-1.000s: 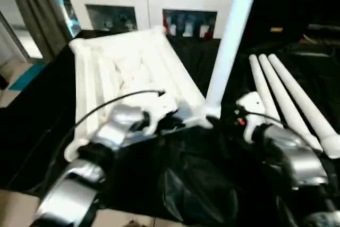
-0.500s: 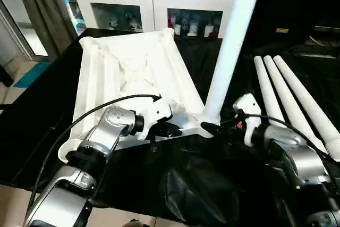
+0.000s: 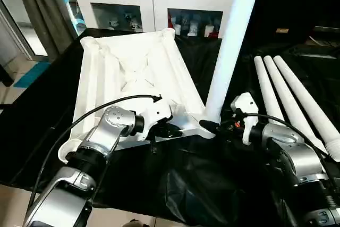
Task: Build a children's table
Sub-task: Rotate leg to tighten
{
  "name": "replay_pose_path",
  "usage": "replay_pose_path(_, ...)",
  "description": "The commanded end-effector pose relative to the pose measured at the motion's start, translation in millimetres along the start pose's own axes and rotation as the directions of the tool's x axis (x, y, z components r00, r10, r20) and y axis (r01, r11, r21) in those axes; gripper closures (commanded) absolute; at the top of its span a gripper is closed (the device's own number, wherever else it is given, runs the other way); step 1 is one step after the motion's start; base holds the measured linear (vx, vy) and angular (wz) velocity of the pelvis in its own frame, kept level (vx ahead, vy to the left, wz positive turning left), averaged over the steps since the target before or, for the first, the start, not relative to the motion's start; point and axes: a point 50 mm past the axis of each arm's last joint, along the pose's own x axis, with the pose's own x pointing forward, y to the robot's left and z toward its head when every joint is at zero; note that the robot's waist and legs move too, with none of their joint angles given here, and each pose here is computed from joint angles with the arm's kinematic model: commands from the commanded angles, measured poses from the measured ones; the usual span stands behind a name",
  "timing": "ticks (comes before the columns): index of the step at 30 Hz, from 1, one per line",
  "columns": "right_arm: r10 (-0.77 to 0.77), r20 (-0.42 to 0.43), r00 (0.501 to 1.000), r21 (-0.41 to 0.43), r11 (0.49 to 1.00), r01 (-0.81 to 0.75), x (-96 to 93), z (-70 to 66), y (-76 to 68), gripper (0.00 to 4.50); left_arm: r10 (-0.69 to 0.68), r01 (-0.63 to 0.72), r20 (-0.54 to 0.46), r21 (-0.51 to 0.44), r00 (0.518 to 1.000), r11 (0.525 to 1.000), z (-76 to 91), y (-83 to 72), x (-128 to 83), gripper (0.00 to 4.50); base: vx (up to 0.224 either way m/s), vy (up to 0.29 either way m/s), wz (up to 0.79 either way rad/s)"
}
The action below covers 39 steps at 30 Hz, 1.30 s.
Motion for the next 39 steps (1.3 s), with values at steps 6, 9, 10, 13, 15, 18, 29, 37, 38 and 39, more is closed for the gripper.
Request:
replay_pose_path(6, -0.44, -0.072, 0.895, 0.206, 0.871, 0.446, 10.2, -32.8, -21.0, 1.85, 0.196, -0.199, -0.036, -0.078, 0.98, 0.977, 11.1, 15.4, 24, 4.5, 0.0, 0.0, 0.0)
replay_pose_path(9, -0.597, -0.143, 0.789, 0.316, 0.728, 0.608, 26.8, -46.4, -16.3, 1.85, 0.333, -0.335, -0.038, -0.136, 0.942, 0.932, 26.0, 24.4, 41, 4.5, 0.0, 0.0, 0.0)
replay_pose_path(10, -0.616, -0.153, 0.772, 0.333, 0.704, 0.628, 32.0, -46.9, -14.1, 1.85, 0.358, -0.36, -0.04, -0.143, 0.933, 0.922, 28.9, 25.5, 45, 4.5, 0.0, 0.0, 0.0)
replay_pose_path(13, -0.64, -0.17, 0.749, 0.349, 0.672, 0.653, 48.2, -43.4, -7.3, 1.85, 0.378, -0.38, -0.037, -0.146, 0.925, 0.914, 36.3, 24.9, 53, 4.5, 0.0, 0.0, 0.0)
replay_pose_path(15, -0.616, -0.137, 0.775, 0.323, 0.712, 0.623, 66.3, -31.7, 1.0, 1.85, 0.365, -0.366, -0.029, -0.12, 0.93, 0.923, 41.9, 22.1, 60, 4.5, 0.0, 0.0, 0.0)
replay_pose_path(18, -0.599, -0.102, 0.794, 0.316, 0.737, 0.597, 71.0, -25.4, 3.0, 1.29, 0.352, -0.353, -0.027, -0.112, 0.936, 0.929, 43.1, 20.7, 63, 4.5, 0.0, 0.0, 0.0)
replay_pose_path(29, -0.336, 0.04, 0.941, 0.051, 0.941, 0.334, 33.2, -1.9, -12.4, 0.81, 0.113, -0.113, 0.061, -0.01, 0.992, 0.994, 29.7, 9.6, 42, 4.5, 0.0, 0.0, 0.0)
replay_pose_path(37, -0.08, 0.002, 0.997, -0.031, 0.996, 0.08, -10.5, 3.7, -9.5, 0.81, -0.056, 0.056, 0.093, 0.01, 0.994, 0.998, 17.2, -2.2, 22, 4.5, 0.0, 0.0, 0.0)
replay_pose_path(38, -0.009, -0.034, 0.999, -0.048, 0.999, 0.007, -16.1, 1.9, -5.2, 0.81, -0.088, 0.087, 0.088, 0.019, 0.992, 0.996, 14.0, -4.8, 17, 4.5, 0.0, 0.0, 0.0)
replay_pose_path(39, 0.01, -0.046, 0.999, -0.051, 0.999, -0.013, -17.8, 1.3, -4.1, 0.81, -0.099, 0.097, 0.084, 0.02, 0.992, 0.995, 12.6, -5.6, 15, 4.5, 0.0, 0.0, 0.0)
